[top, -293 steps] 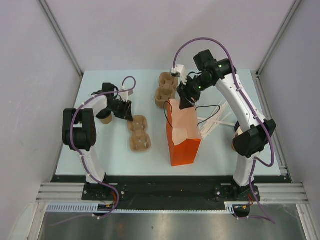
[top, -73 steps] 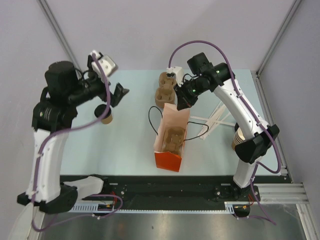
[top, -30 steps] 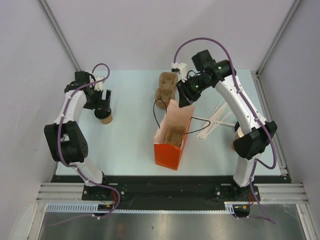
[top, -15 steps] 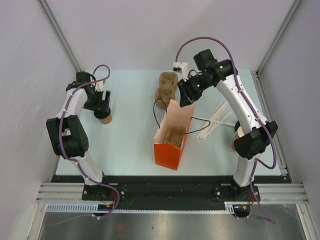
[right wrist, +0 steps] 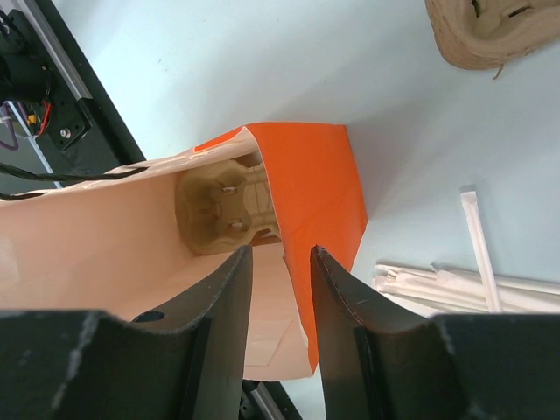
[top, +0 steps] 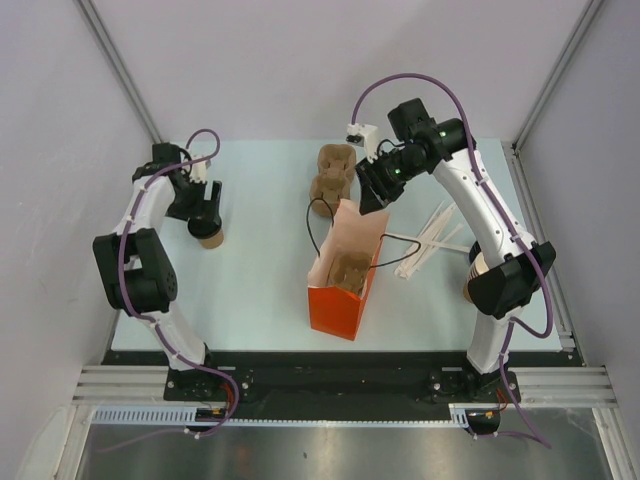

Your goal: Pack the takeout coffee

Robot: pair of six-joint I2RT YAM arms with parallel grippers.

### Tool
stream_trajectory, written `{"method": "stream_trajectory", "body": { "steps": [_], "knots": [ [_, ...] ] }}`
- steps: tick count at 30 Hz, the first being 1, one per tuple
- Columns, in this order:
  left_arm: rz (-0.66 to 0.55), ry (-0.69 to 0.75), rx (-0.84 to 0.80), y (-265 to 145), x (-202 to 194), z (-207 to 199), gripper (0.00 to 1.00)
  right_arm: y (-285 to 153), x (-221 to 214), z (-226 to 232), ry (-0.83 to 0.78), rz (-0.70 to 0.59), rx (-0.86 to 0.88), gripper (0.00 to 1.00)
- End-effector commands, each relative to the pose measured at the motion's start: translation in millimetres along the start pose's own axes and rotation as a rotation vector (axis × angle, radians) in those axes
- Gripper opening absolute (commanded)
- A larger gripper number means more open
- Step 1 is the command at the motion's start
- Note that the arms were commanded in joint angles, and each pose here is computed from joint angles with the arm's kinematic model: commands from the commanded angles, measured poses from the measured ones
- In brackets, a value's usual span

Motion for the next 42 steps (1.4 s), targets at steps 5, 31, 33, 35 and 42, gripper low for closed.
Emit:
{"method": "stream_trajectory", "body": {
  "steps": [5, 31, 33, 35, 42],
  "knots": [
    [-0.014, -0.001, -0.006, -2.1, 3.9, 1.4, 0.95, -9.1, 4.8, 4.4, -0.02, -0.03, 0.015, 0.38],
    [0.023, -0.103, -0.071, 9.1, -12.8, 16.7, 0.64, -10.8, 5.7, 4.7, -0.023, -0.036, 0.009, 0.37],
    [-0.002, -0.08, -0.084, 2.1, -9.4, 14.9, 0.58, -10.7, 5.9, 4.6, -0.024, -0.037, 0.008, 0.36],
    [-0.022, -0.052, -0.09, -5.2, -5.9, 13.7, 0.49, -10.2, 6.5, 4.9, -0.024, -0.038, 0.009, 0.36],
    [-0.081, 0.024, -0.064, -41.1, 7.5, 14.3, 0.28, -7.8, 8.3, 5.9, -0.029, -0.038, 0.009, 0.35]
  ]
}}
Point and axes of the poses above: each gripper's point midway between its finger pads, its own y axis out along the fingers, its own z axis along the line the jaws close on, x = y × z, the point moved 6 cm from there along -y, back along the fingers, and after that the axes turned 4 degrees about y, right-handed, at the moved point
